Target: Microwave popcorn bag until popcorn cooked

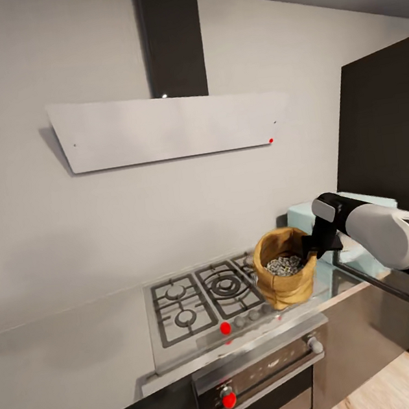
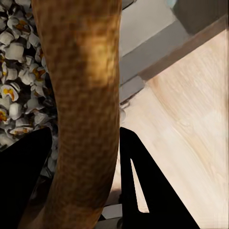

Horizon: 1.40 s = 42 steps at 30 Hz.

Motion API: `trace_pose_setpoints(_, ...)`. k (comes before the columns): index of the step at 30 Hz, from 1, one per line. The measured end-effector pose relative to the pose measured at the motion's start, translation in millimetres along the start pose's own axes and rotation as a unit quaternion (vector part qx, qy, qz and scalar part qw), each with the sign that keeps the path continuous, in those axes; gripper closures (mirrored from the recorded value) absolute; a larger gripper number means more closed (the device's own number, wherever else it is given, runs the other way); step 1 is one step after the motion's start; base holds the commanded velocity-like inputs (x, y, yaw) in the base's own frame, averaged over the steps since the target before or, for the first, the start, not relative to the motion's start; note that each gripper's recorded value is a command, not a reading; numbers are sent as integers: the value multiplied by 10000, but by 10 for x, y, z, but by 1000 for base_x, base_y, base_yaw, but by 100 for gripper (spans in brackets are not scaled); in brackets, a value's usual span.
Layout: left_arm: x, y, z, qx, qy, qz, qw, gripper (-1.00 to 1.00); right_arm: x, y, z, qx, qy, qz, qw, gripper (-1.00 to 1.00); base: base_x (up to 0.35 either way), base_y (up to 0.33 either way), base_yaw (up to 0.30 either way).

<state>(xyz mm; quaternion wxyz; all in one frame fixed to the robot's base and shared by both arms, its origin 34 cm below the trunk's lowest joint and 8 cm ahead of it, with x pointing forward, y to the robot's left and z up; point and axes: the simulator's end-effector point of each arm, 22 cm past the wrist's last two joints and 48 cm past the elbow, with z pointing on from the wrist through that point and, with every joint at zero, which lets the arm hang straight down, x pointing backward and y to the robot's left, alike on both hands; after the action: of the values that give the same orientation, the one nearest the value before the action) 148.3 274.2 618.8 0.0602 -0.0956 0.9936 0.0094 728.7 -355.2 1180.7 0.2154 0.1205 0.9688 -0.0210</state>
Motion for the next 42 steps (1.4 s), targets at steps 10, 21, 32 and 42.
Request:
trace_pose_setpoints(10, -1, 0, 1, -1, 1, -3, 10000, -100, -1, 1, 4, 5, 1, -4, 10000, 100, -285, 0, -179)
trace_pose_setpoints(21, -1, 0, 1, 0, 1, -4, 10000, -100, 1, 1, 5, 2, 3, -1, 10000, 100, -322, -66, -81)
trace_pose_setpoints(32, 0, 0, -1, 0, -2, -7, 10000, -100, 0, 0, -4, -1, -4, 1, 10000, 100, -58, -27, -283)
trace_pose_setpoints(42, 0, 0, -1, 0, -2, -6, 10000, -100, -1, 3, -4, -4, -7, 1, 10000, 100, 0, 0, -297)
